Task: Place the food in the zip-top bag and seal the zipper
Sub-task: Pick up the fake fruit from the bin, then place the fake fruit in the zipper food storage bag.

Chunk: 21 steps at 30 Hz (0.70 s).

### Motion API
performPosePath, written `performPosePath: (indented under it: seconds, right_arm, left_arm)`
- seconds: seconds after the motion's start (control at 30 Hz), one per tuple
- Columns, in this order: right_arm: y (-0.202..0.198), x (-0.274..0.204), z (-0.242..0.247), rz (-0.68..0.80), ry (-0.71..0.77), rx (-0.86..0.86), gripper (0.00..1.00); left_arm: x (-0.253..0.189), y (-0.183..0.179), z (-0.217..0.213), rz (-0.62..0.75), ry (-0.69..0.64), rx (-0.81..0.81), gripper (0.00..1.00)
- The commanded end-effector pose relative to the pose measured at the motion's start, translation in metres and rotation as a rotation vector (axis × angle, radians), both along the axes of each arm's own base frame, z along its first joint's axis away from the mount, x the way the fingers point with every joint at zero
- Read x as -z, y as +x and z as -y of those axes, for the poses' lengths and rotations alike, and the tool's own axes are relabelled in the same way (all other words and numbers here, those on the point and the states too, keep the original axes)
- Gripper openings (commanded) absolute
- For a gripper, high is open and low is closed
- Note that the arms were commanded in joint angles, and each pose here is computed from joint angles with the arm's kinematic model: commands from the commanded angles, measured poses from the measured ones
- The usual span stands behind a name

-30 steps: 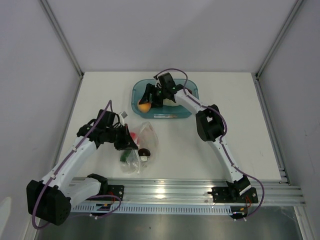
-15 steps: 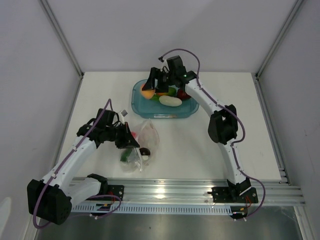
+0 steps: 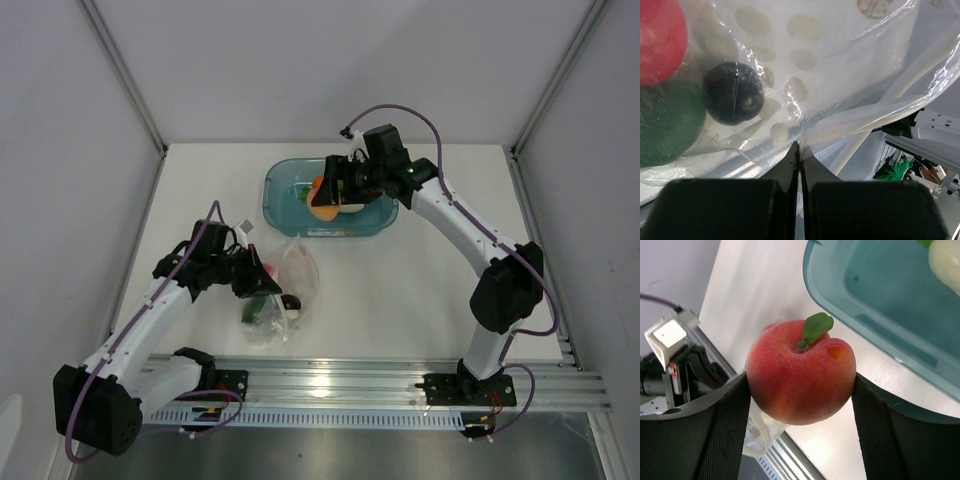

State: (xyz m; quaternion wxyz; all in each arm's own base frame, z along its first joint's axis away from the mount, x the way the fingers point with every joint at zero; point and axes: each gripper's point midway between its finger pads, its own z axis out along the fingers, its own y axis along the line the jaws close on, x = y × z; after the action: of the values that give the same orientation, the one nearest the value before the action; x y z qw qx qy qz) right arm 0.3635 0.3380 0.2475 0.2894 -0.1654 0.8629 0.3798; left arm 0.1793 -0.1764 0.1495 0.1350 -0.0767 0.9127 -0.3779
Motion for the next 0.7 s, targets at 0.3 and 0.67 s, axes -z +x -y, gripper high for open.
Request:
performPosePath:
  seconds: [0.3, 0.67]
  right_arm:
    - [-0.093, -0.036, 0.050, 0.204, -0.149, -0.039, 0.00]
    - [-0.179, -0.043, 0.015, 0.318, -0.095, -0.274, 0.00]
  left_arm:
    - [-0.008, 0.006, 0.004, 0.077, -0.064, -0.010, 0.01]
    - [-0.021, 0.005, 0.005, 0.100, -0.066, 0.011, 0.01]
